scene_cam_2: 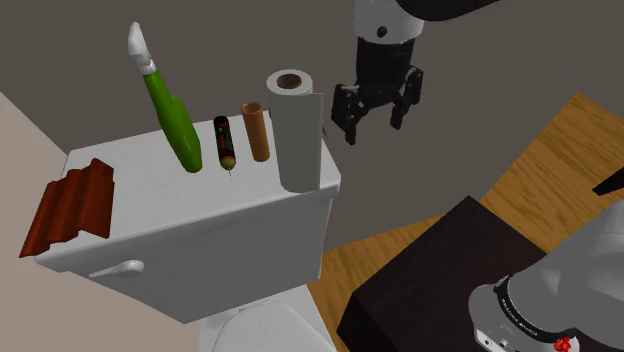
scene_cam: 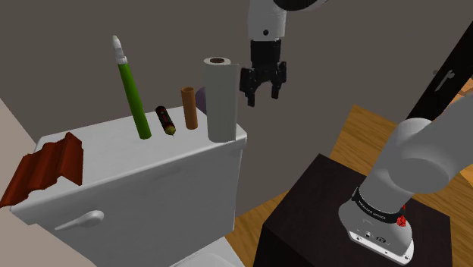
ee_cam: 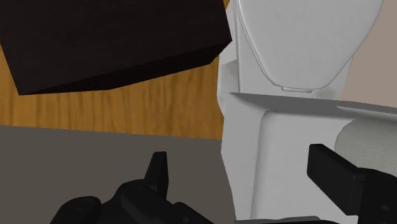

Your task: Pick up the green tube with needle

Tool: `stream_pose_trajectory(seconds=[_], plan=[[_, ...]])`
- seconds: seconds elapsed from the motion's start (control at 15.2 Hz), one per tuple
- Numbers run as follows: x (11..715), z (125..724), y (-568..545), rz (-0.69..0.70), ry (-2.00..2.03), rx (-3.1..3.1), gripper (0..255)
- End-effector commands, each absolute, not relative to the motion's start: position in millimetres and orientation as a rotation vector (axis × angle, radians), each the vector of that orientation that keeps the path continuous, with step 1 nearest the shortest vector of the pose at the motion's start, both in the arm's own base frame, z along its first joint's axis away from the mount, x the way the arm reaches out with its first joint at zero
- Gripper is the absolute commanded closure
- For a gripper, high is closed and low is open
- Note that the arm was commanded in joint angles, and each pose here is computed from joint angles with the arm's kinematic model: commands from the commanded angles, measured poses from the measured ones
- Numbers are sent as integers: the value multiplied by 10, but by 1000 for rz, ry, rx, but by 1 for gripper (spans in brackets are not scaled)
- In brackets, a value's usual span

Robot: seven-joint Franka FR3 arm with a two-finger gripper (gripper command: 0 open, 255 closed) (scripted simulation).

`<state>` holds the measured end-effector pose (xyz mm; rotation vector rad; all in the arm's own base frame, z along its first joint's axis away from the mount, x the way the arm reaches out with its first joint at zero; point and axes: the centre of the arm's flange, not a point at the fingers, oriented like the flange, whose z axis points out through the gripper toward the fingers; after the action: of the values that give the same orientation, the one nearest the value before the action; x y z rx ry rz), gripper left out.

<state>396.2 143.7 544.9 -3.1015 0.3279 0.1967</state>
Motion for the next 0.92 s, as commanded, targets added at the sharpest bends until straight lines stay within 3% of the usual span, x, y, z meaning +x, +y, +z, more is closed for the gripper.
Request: stream_pose_trajectory(seconds=[0.0, 0.86], plan=[[4097, 5417, 1675, 187, 347, -3106, 0], [5139, 5259, 3060, 125, 462, -3142, 0]])
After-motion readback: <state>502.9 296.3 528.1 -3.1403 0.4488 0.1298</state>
